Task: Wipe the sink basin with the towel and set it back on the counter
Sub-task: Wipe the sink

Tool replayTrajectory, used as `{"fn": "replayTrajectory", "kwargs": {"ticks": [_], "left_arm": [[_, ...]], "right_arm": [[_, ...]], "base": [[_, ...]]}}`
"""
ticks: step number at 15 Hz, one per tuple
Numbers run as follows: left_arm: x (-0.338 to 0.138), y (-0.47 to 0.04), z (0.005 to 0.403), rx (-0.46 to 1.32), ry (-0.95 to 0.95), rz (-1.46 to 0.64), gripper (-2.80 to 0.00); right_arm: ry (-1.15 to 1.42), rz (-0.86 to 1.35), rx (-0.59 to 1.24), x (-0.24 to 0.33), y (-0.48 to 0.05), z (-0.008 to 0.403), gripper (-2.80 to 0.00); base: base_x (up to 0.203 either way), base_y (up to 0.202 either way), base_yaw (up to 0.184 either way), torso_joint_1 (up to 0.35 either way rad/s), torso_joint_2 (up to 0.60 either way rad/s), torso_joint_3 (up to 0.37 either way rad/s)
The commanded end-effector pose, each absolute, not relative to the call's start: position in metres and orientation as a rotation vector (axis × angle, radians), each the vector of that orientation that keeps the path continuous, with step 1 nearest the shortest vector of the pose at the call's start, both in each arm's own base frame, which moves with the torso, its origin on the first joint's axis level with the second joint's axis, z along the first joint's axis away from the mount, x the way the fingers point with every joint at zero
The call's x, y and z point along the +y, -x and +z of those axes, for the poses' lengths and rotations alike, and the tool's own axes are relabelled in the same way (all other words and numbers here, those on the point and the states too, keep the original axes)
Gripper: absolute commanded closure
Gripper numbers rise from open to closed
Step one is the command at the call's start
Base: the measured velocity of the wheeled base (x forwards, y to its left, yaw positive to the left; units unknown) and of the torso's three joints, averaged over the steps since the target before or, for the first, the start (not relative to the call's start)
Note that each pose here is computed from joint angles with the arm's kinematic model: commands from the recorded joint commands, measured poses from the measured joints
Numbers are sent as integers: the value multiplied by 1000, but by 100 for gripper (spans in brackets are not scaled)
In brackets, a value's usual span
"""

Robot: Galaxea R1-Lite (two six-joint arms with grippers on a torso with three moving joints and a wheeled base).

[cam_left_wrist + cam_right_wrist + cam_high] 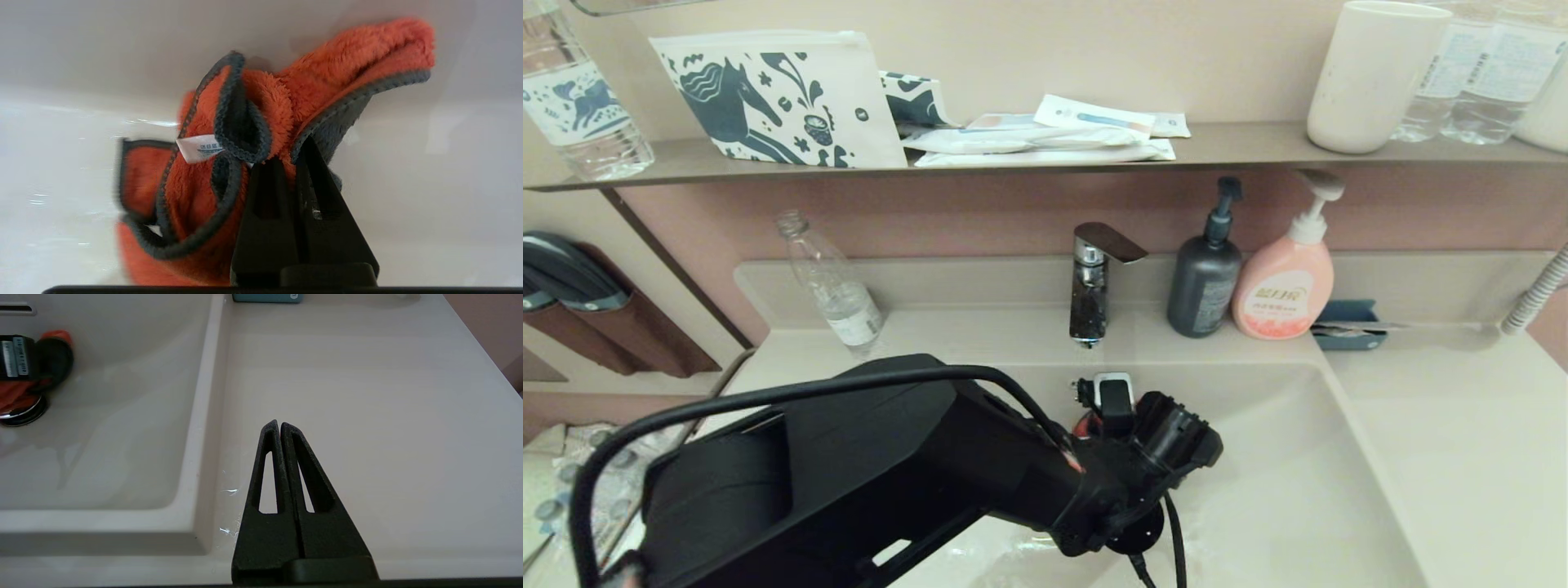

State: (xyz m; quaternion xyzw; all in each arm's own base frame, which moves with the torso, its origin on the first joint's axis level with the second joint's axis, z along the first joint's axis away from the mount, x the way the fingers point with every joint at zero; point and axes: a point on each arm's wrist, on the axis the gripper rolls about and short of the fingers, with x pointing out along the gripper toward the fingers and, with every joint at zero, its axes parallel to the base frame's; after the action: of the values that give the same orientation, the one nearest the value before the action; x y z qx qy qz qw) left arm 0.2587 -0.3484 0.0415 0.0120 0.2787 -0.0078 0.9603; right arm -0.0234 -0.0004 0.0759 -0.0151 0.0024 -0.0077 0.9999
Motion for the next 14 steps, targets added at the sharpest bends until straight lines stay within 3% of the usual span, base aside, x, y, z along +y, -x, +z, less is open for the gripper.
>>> {"fn": "replayTrajectory", "kwargs": {"ticks": [1,5,11,14], "left_arm": [[-358,-260,31,575,-13,3,0],[-370,-231,35,687,35,48,0],[-359,-172,46,1012,-99,44,0],[-347,-161,38,1074,-168,98,0]], "right_arm": [[31,-15,6,0,23,76,0],[31,-15,7,0,23,76,0],[31,-15,6,0,23,76,0],[31,-15,6,0,23,76,0]], "base": [[0,0,0,0,0,0],[0,0,0,0,0,0],[0,0,0,0,0,0],[0,0,0,0,0,0]]}}
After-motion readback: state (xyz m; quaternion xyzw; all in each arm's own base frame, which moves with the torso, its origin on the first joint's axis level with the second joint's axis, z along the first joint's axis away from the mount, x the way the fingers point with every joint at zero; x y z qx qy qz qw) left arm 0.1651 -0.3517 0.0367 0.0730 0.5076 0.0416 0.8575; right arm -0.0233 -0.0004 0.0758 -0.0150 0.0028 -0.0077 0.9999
